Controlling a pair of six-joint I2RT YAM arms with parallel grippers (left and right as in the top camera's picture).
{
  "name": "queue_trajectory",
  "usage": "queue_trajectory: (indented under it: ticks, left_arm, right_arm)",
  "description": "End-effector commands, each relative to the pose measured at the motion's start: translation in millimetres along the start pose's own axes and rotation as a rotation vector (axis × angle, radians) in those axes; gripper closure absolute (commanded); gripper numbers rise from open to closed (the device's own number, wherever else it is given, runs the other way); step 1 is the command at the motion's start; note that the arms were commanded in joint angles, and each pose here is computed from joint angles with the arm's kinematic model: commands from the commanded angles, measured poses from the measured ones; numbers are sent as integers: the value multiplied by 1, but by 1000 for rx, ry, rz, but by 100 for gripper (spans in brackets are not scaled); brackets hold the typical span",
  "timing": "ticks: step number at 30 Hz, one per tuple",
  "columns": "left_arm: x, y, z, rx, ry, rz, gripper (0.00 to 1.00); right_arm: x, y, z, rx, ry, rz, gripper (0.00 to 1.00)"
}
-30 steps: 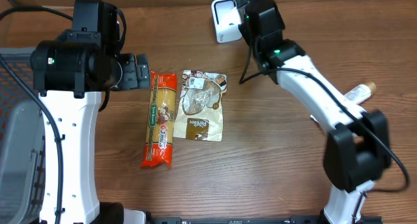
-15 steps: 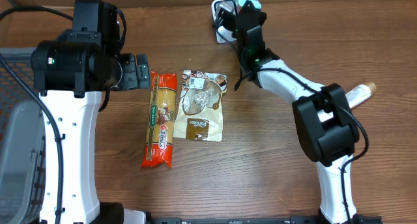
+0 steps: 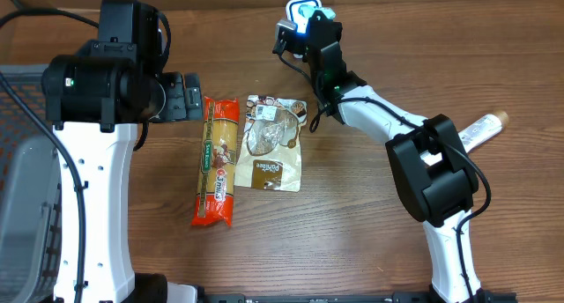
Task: Scan the item barcode
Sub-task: 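Lift the wipes pack and hold it in front of the white scanner, then carry the wipes pack to the right edge and release it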
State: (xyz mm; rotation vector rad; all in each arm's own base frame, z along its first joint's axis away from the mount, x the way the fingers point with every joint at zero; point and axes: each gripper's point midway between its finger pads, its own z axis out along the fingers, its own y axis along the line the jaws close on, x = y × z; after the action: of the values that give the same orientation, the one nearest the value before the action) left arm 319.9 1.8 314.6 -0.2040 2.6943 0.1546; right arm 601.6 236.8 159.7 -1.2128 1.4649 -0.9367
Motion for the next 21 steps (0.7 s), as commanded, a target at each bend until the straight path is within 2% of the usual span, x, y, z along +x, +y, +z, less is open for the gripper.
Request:
queue_trajectory:
  ticks: [1, 5, 15, 19, 21]
  left_arm:
    - [-1, 4, -1, -13, -8, -11, 0]
    - [-1, 4, -1, -13, -8, -11, 0]
    - [-1, 4, -1, -13, -8, -11, 0]
    - [-1, 4, -1, -13, -8, -11, 0]
    - [-1, 4, -1, -13, -8, -11, 0]
  right_arm:
    - [-8, -19, -3, 37, -21, 20, 96]
    - [-7, -19, -4, 43, -7, 38, 96]
    - [-21, -70, -43, 50, -9, 366, 96]
    - [-22, -90, -80, -77, -21, 569, 96]
    - [-17, -109, -118, -192, -24, 815, 96]
